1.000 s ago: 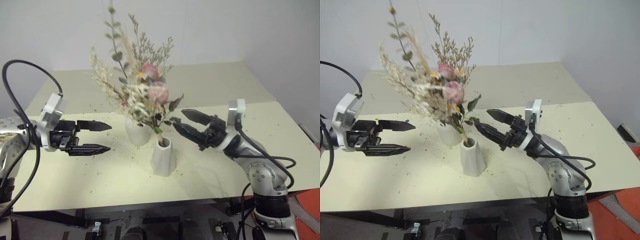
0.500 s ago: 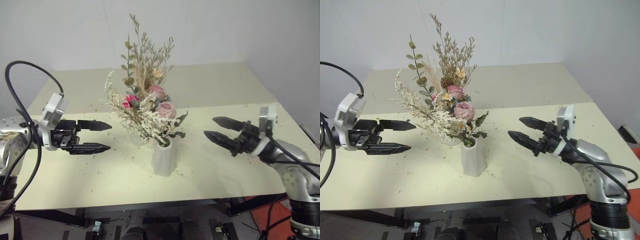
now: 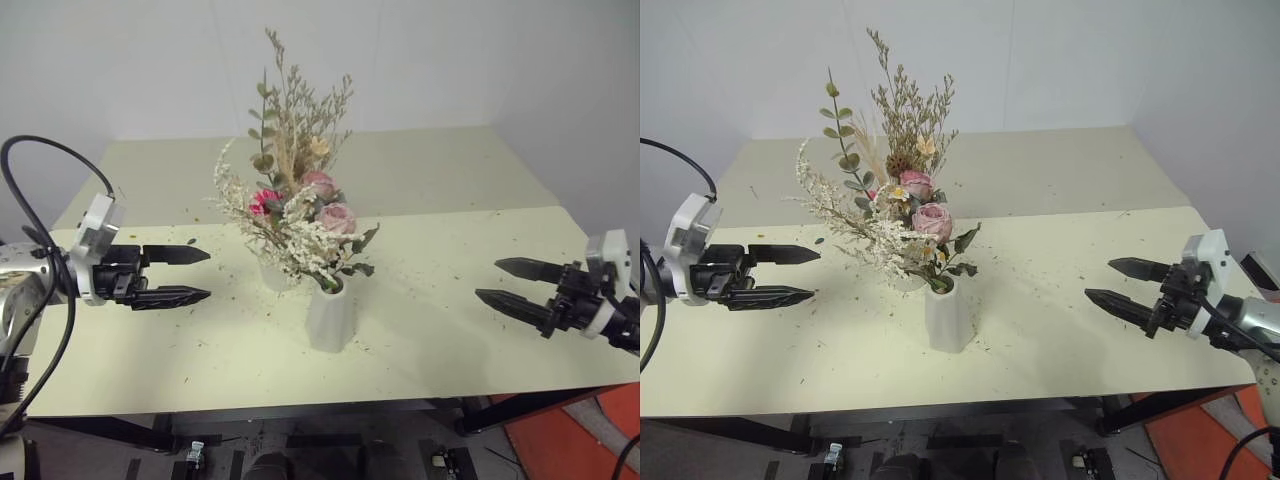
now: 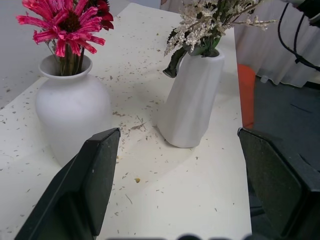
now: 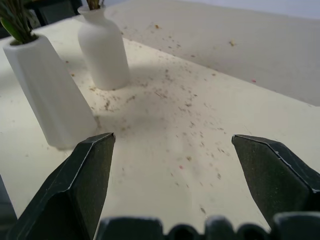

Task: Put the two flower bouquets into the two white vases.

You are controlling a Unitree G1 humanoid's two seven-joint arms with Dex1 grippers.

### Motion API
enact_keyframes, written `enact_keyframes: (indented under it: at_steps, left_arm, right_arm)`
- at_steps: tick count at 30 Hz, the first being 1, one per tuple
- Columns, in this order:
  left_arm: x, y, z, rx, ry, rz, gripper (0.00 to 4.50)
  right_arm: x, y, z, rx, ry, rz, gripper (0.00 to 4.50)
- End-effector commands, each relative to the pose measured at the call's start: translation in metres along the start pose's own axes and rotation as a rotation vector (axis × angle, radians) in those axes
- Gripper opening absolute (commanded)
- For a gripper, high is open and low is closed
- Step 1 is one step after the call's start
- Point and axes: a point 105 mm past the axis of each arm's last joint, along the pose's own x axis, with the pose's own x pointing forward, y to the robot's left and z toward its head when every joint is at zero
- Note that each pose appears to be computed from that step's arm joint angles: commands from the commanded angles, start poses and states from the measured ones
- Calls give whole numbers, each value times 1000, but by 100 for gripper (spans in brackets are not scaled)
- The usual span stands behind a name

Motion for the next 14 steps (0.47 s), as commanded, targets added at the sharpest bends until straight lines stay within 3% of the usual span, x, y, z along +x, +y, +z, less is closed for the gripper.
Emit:
enact_keyframes:
  at_steps: [1, 14]
  left_arm:
    - [-9, 1, 10, 48, 3, 30, 411]
    - [-3, 3, 9, 47, -8, 21, 411]
  right_arm:
    - [-10, -2, 16, -75, -12, -16, 446]
    - [-15, -1, 20, -61, -8, -20, 446]
